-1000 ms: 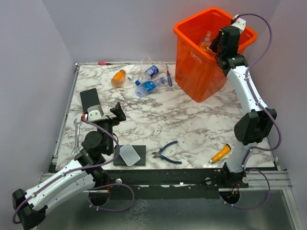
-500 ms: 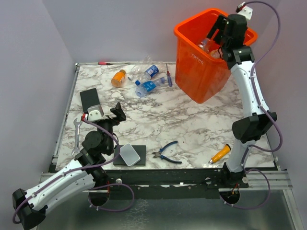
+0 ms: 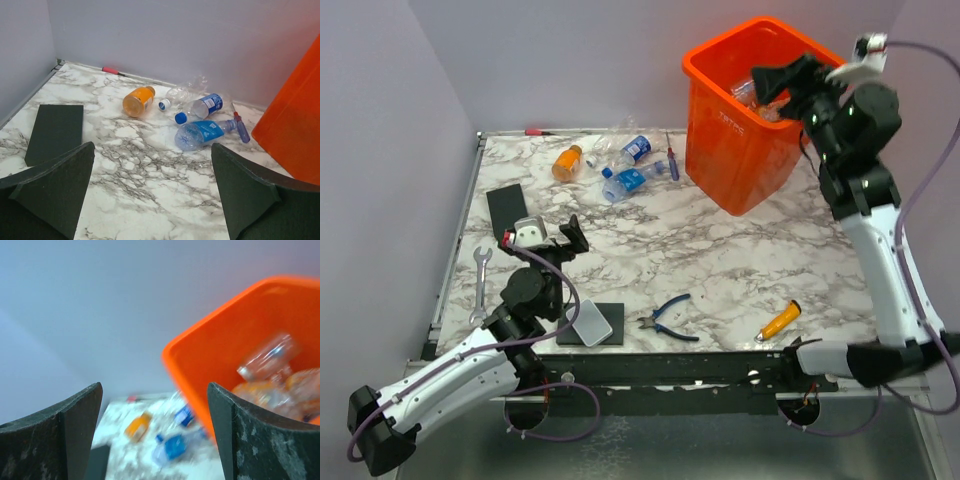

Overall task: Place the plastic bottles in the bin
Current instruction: Place the plastic bottle in the trash bin, then pick up the plastic bottle at the center of the board.

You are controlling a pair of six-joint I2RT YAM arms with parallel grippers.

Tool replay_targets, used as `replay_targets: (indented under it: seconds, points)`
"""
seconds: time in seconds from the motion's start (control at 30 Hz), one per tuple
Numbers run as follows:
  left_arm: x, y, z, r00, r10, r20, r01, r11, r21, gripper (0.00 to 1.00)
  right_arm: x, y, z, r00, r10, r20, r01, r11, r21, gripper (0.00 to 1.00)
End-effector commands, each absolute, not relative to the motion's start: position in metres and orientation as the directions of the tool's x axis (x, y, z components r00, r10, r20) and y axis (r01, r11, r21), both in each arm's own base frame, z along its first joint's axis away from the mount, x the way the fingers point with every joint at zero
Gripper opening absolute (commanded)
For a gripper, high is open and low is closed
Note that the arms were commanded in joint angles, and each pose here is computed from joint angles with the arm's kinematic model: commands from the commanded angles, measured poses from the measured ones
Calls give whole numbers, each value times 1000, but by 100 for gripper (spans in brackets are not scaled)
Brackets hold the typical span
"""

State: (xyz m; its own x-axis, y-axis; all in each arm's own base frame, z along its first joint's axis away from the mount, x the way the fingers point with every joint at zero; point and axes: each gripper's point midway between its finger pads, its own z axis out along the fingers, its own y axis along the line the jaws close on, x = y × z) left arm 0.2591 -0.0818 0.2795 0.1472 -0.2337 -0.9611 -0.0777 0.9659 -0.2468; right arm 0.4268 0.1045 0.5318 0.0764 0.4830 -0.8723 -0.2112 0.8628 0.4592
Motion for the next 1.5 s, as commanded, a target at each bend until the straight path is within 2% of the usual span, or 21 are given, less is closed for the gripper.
replay_targets:
  seconds: [0.0,0.07,0.2,0.33,0.43,0.67,0.83,1.1,1.3,1.47]
  points:
    - [266,-97,269,89,-174,-981,-46,983,-178,99,348,161,513,31,458,-889,-562,743,363,88]
    - [270,-103,263,63,-151,-987,-38,987,-154,99,316,167,491,-6,433,-902,-615,710,345,88]
    - [279,-120,248,-21,-126,-992,-7,992,-126,99,283,175,424,-144,390,-909,-642,663,386,87]
    - [308,-136,228,-173,-199,-965,28,978,-206,99,268,170,328,-294,375,-879,-563,676,476,87]
    - [341,-136,214,-292,-274,-916,4,958,-288,99,252,175,280,-391,376,-840,-552,634,541,87]
    - [422,-106,191,-392,-185,-901,-145,980,-138,99,221,184,205,-538,400,-742,-513,544,664,86]
    - [491,-74,167,-451,-153,-879,-243,969,-44,99,205,185,185,-573,384,-724,-513,521,682,86]
    - [563,-75,153,-504,88,-859,-139,974,181,99,192,180,182,-554,340,-760,-538,551,638,86]
    - [582,-61,136,-594,241,-768,-86,930,358,99,195,176,187,-524,338,-782,-540,579,612,86]
    - [586,-36,129,-612,243,-753,-90,924,371,99,195,176,183,-535,361,-764,-518,575,634,87]
